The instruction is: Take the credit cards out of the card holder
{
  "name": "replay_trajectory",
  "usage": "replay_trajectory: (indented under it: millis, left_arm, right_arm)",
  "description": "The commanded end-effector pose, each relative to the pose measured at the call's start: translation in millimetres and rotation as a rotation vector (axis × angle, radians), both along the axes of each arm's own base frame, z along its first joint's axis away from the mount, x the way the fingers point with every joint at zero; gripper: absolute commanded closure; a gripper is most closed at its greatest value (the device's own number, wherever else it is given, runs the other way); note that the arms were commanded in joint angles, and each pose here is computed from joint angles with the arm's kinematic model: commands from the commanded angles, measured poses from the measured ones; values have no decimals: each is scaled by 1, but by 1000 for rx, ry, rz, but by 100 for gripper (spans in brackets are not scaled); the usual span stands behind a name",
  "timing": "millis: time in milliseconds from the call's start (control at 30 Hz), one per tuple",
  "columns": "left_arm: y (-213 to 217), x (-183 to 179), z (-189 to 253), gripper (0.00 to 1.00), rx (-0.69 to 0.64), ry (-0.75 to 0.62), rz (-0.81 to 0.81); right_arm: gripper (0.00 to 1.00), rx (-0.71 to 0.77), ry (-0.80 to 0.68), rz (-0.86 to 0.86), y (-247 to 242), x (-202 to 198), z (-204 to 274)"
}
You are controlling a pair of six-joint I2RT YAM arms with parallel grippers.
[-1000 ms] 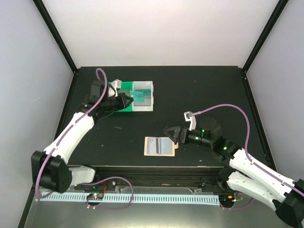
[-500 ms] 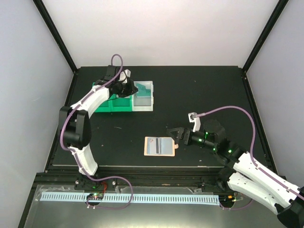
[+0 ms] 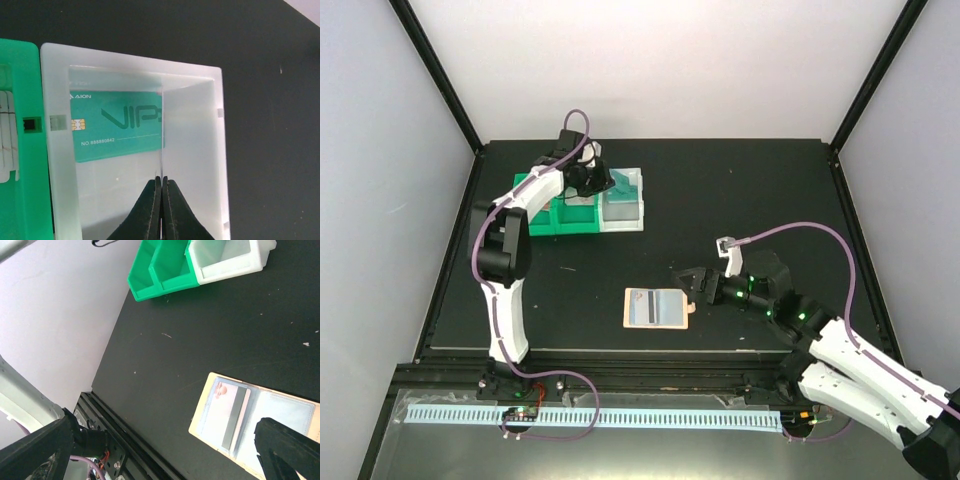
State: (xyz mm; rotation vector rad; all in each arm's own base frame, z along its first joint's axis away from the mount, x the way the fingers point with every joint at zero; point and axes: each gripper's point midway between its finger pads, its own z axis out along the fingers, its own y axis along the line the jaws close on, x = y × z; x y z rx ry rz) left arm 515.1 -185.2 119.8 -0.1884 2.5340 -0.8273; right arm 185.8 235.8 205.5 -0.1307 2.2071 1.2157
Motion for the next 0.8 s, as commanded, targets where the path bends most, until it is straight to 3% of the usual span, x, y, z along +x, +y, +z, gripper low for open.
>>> replay_trajectory:
  millis: [0,167,400,767]
  left_arm:
    - [4,12,-9,97,11,13,26]
    - [2,15,-30,96,0,49,39]
    - [4,18,-33,86,10,49,44]
    - [2,18,-3,74,-12,23,36]
  right_arm:
    - [0,31,-52,-41,-5,6,15]
    - [0,25,-70,-45,-7,6,18]
    - [0,9,-79,-62,-11,7,18]
    - [0,19,-68,-42,-9,4,15]
